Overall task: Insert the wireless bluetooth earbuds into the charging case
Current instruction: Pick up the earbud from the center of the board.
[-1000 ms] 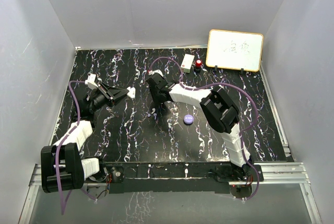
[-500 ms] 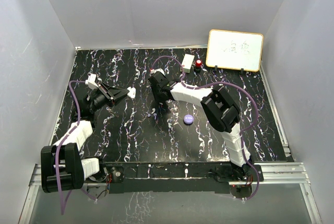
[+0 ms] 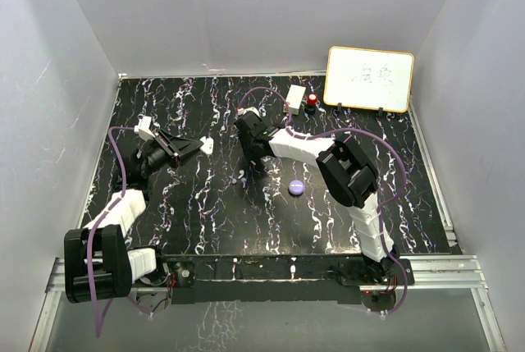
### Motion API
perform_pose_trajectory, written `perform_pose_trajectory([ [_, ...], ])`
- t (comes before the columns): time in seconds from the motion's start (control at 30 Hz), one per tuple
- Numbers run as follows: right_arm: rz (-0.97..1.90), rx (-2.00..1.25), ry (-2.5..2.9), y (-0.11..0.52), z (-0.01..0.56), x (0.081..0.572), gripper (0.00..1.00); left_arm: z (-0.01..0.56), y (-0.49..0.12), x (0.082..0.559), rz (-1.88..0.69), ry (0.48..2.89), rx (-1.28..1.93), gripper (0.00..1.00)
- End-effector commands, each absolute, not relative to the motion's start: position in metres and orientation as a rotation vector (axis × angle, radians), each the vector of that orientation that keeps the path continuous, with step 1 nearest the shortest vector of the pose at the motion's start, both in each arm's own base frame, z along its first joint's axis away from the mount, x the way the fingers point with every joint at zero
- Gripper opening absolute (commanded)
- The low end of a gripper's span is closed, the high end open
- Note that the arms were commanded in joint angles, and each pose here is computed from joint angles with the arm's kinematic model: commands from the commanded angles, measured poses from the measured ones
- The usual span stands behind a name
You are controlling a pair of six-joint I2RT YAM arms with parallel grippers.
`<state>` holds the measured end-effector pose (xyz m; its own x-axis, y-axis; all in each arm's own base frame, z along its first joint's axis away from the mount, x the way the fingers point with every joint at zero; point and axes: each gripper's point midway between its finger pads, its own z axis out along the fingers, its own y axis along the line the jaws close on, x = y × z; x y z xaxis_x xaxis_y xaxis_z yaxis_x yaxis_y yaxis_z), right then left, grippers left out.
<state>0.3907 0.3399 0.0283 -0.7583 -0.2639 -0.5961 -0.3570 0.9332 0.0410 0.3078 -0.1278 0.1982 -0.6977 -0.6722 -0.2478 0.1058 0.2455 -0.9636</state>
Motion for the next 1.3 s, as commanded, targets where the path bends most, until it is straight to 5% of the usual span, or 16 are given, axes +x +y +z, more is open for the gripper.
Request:
perform_pose_trajectory([
  [0.0, 0.244, -0.446, 2.457, 0.348, 0.037, 0.397, 0.31, 0.206, -0.131, 0.303, -1.523, 1.852, -0.469, 0.00],
  [1.27, 0.277, -0.506, 2.547, 0.345, 0.022, 0.372, 0.29, 0.204, -0.133, 0.304, -1.525, 1.857, -0.463, 0.00],
])
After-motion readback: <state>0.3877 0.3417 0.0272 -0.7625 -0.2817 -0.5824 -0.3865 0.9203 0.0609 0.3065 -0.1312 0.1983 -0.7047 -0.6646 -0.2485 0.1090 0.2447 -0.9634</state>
